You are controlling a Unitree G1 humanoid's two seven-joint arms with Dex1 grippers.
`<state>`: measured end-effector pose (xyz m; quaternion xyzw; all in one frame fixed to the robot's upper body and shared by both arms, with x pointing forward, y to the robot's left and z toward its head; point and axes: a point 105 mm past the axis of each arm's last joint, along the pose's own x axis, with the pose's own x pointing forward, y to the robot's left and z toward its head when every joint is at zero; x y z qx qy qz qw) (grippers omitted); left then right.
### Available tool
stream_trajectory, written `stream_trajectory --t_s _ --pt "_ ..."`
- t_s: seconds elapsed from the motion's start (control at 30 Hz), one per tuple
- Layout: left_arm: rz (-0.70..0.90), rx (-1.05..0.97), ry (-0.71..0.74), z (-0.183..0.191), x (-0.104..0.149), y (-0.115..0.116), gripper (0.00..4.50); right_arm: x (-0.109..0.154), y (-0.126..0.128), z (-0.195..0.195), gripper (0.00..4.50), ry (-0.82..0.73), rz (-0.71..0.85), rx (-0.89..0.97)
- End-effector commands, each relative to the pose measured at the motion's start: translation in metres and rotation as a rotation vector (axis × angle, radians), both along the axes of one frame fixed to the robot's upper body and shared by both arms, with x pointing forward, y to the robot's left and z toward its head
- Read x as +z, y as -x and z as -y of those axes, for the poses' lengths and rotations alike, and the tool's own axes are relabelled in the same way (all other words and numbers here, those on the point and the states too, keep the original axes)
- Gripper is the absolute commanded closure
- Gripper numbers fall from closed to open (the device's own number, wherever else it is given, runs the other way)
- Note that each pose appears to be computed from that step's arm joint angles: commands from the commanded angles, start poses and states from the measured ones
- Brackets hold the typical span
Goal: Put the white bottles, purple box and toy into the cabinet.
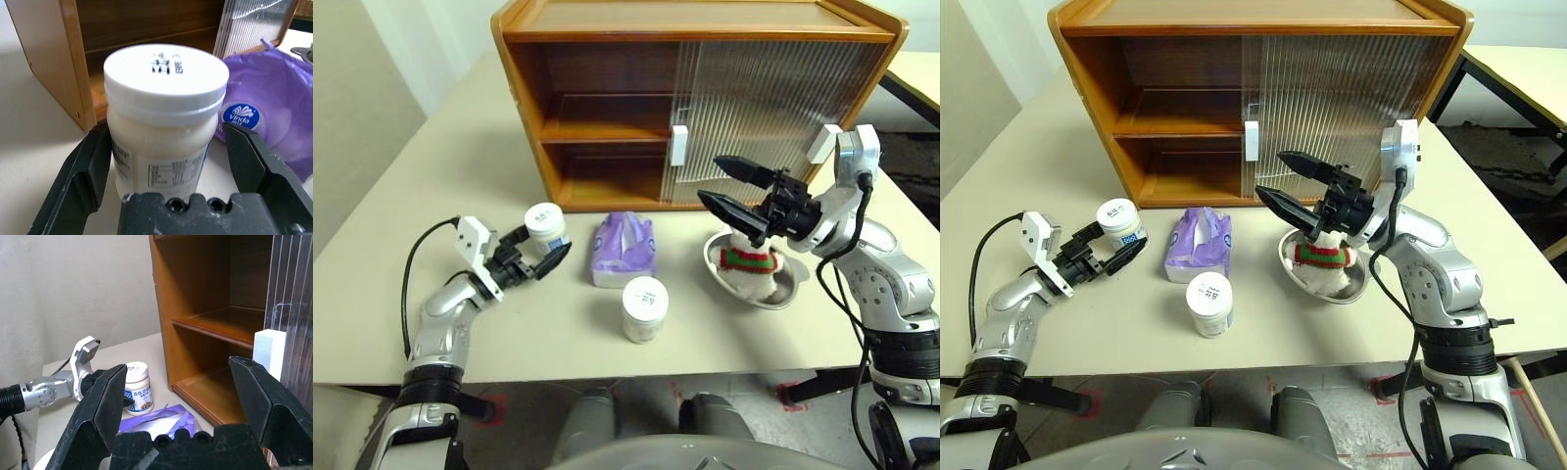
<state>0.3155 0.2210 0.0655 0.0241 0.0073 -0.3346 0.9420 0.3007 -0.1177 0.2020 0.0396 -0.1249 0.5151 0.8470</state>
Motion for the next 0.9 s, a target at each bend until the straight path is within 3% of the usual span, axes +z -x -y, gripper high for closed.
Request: stream_trajectory --t_s 0.03,0.3,0.4,0.47,0.5,0.67,0.9 --pt "-0.015 -0.017 -0.018 0.002 -0.005 0.002 0.04 0.004 0.002 0.004 0.00 -0.008 0.013 -0.011" --pt "-0.015 -0.003 -0.010 0.003 -0.007 0.000 0.04 0.003 0.003 0.005 0.00 -0.008 0.010 -0.016" --pt "-0.018 0.000 -0.009 0.003 -0.007 0.000 0.63 0.003 0.003 0.005 0.00 -0.007 0.011 -0.016" --pt "-0.025 0.008 -0.012 0.002 -0.008 0.000 1.35 0.003 0.003 0.005 0.00 -0.007 0.011 -0.017" --pt "-0.030 0.013 -0.013 0.001 -0.009 0.000 1.44 0.003 0.003 0.005 0.00 -0.007 0.011 -0.017" --pt "-0.022 0.021 -0.010 0.002 -0.006 -0.003 1.44 0.003 0.003 0.005 0.00 -0.007 0.011 -0.018" --pt "0.062 -0.024 0.064 0.036 0.030 -0.023 1.44 0.002 0.003 0.004 0.00 -0.008 0.012 -0.022"
